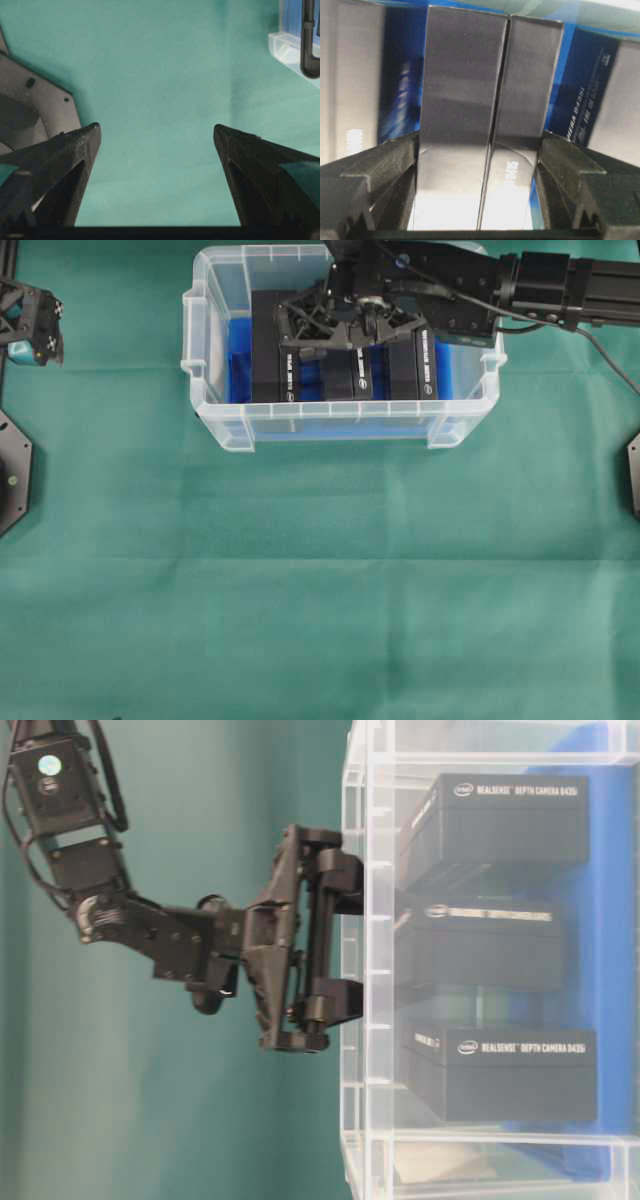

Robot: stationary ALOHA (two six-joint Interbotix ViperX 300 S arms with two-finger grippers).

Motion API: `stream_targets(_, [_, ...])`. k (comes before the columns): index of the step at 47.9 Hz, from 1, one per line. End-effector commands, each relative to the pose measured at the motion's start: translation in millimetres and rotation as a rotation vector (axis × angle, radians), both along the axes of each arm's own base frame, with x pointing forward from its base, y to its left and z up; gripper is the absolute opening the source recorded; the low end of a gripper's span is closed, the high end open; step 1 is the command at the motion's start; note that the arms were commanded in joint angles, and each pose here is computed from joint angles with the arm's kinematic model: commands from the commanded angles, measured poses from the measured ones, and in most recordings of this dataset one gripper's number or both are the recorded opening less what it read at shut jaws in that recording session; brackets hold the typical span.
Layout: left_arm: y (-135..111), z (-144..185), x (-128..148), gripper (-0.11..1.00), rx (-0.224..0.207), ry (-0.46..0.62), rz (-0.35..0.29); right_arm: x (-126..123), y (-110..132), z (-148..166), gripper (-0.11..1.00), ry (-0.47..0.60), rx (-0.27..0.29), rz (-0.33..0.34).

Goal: Take out the box from the case.
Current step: 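Lower the right gripper around the middle black box and close it, then lift the middle black box up out of the bin with the right gripper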

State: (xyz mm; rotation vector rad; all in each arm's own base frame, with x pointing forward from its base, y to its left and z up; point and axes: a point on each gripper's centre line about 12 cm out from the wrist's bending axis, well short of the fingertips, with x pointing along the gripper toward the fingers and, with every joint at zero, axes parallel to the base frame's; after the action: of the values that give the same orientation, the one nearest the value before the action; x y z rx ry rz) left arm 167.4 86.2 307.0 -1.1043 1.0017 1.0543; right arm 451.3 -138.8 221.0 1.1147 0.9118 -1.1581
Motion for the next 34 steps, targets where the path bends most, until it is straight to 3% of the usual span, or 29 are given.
stream_targets(1, [0.6, 4.2, 0.4, 0.99, 0.009, -0.012, 0.000, -1.0, -2.8, 37.8, 0.69, -0.065, -0.031, -0.003])
stream_targets(10, [0.7, 4.2, 0.3, 0.99, 0.011, -0.012, 0.000, -5.3, -1.2, 64.1, 0.69, -0.081, -0.042, -0.008])
stream_targets(34, [0.4, 4.0, 0.0, 0.99, 0.009, -0.012, 0.000, -22.9, -2.5, 134.5, 0.68, -0.117, -0.139, -0.030])
